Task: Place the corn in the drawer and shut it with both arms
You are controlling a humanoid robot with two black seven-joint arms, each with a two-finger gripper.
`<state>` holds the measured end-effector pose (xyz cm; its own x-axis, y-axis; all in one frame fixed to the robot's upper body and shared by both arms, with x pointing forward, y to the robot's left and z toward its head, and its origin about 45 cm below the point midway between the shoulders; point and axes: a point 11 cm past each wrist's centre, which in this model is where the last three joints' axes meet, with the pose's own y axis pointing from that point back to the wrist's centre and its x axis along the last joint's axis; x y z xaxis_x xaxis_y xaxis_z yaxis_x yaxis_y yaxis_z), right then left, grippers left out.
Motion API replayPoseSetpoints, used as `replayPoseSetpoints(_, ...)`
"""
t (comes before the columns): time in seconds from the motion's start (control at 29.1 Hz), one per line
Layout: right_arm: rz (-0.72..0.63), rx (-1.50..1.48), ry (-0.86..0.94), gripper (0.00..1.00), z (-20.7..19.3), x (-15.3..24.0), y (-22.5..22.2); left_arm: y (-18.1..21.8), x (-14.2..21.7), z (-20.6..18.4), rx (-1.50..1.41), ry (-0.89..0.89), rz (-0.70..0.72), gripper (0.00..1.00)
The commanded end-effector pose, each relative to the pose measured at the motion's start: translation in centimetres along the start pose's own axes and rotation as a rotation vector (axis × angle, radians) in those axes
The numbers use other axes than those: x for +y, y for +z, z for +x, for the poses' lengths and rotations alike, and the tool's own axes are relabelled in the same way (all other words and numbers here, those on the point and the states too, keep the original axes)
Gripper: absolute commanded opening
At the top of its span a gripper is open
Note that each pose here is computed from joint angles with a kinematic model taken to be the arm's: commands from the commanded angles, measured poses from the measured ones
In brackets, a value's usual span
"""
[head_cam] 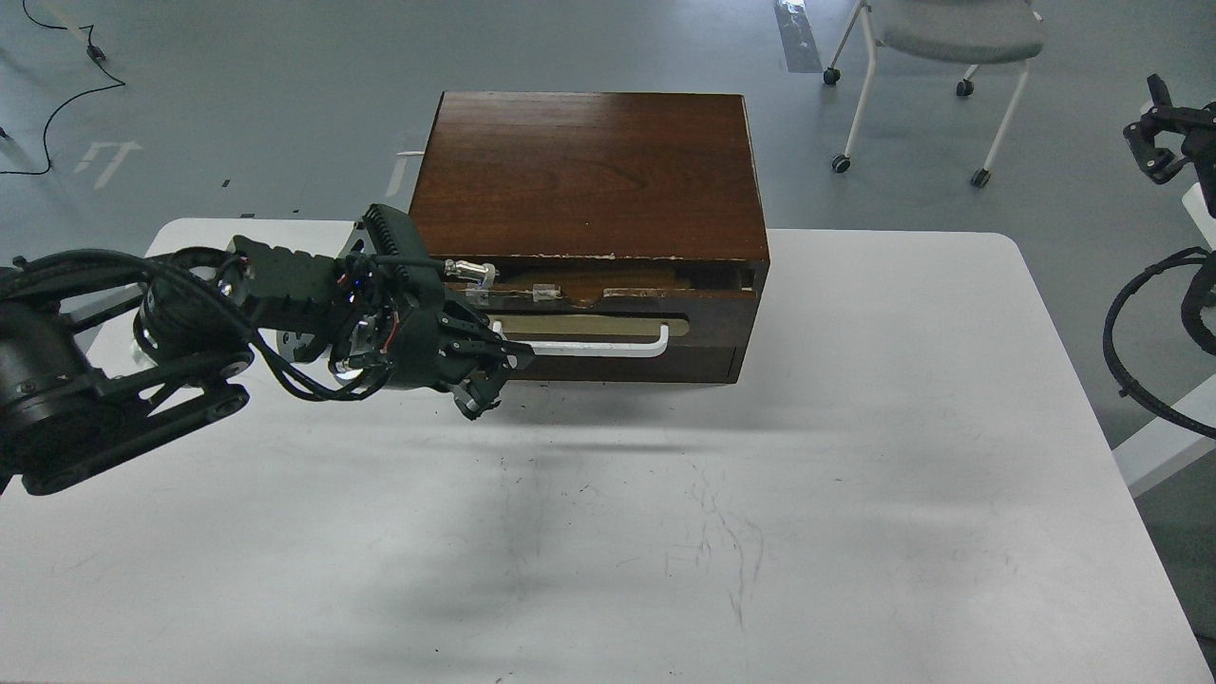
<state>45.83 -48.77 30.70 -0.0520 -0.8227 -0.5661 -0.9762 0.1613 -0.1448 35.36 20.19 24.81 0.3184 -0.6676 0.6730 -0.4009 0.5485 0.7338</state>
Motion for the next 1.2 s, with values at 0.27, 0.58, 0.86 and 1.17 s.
replayPoseSetpoints(0.27,0.0,0.0,0.004,1.0,0.2,0.1,0.0,-1.7,0.1,-0.3,0.023,-0.011,0.045,0.0)
replayPoseSetpoints(0.58,-0.001,0.001,0.002,1.0,0.1,0.1,0.0,-1.6,0.0,-0.1,0.023,-0.006,0.043,0.0)
replayPoseSetpoints(0.86,0.005,0.006,0.005,1.0,0.3,0.1,-0.4,-2.4,-0.2,-0.3,0.039,-0.012,0.06,0.0)
replayPoseSetpoints(1.17,0.004,0.007,0.004,1.0,0.3,0.1,-0.4,-2.5,-0.3,-0.4,0.041,-0.012,0.063,0.0)
